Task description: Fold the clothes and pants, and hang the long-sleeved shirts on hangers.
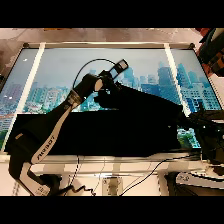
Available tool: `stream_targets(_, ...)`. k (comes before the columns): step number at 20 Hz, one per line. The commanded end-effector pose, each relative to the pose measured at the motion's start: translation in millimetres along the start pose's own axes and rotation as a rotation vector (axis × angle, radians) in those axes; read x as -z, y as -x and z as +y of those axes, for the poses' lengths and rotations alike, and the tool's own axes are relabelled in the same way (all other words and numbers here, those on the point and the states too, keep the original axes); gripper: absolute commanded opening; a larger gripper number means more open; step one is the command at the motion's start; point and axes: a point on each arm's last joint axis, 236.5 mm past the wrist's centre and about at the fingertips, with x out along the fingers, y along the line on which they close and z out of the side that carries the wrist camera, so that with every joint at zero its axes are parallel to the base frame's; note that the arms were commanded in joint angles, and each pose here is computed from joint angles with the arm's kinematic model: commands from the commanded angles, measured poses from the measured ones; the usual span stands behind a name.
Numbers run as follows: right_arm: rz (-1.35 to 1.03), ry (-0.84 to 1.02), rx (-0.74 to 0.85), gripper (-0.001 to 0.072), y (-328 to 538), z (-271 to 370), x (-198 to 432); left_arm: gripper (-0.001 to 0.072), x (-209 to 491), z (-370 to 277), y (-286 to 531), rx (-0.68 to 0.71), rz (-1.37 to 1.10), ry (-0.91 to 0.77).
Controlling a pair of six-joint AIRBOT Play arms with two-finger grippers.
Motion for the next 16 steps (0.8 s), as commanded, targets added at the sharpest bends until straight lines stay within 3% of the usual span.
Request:
stream_targets(1,0.001,0.001,-0.002,0.0025,0,1,0,0.0536,50,41,3,-0.028,0.130,0.310)
stream_targets(4,0.001,0.002,-0.001,0.0025,0,1,0,0.0536,114,78,18,-0.006,0.289,0.447)
stream_targets(9,0.008,0.002,-0.008,0.0025,0,2,2,0.0538,173,65,23,0.372,0.301,0.559)
stream_targets(11,0.009,0.002,-0.009,0.0025,0,2,2,0.0539,182,65,14,0.421,0.270,0.576)
stream_targets(13,0.009,0.002,-0.009,0.0025,0,2,2,0.0539,184,58,4,0.462,0.244,0.552)
stream_targets(16,0.010,0.002,-0.009,0.0025,0,3,2,0.0539,174,40,-4,0.521,0.184,0.380)
